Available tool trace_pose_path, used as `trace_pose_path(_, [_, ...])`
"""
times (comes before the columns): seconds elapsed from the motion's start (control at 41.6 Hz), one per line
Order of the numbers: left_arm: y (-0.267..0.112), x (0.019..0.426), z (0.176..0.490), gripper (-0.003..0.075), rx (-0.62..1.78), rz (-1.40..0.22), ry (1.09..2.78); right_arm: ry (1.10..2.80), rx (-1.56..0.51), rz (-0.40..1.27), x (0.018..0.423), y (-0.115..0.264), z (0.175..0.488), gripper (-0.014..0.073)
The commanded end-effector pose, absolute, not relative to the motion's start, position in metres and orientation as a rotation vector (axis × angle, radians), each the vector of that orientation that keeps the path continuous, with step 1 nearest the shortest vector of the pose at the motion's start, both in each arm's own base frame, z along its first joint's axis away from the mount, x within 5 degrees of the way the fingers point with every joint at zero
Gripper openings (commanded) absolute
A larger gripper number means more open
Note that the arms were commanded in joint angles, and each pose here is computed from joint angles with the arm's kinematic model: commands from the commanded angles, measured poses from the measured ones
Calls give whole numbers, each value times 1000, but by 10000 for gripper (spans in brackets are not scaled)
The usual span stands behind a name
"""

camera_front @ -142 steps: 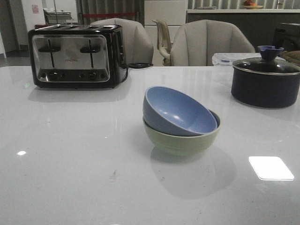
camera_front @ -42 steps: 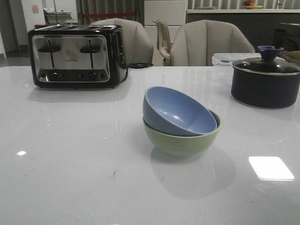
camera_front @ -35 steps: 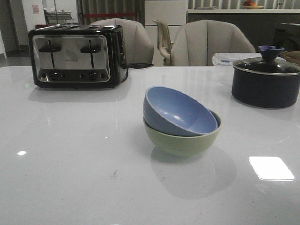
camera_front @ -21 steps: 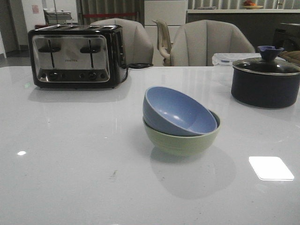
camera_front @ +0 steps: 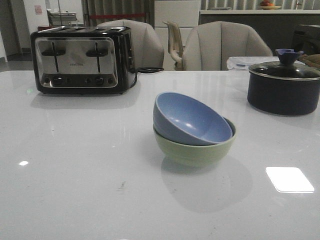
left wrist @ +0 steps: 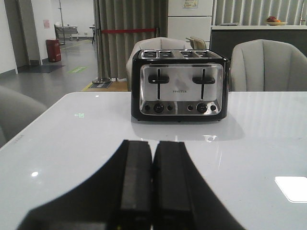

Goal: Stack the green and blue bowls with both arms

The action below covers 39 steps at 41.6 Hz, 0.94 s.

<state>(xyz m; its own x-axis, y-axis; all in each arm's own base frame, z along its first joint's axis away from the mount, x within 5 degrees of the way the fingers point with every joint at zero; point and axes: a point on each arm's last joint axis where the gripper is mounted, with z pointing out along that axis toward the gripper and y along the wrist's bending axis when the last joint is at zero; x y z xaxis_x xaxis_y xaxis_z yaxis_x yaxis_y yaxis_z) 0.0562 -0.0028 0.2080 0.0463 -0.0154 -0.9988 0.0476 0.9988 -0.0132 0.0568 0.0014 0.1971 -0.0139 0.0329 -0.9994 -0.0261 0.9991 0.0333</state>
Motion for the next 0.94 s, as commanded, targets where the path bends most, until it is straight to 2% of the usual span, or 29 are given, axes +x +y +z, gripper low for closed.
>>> trace_pose_path(0.0, [-2, 55, 211, 104, 6, -55, 1436, 1437, -13, 44, 54, 2, 210, 44])
trace_pose_path(0.914, [-2, 55, 211, 104, 6, -55, 1436, 1436, -9, 37, 54, 2, 210, 44])
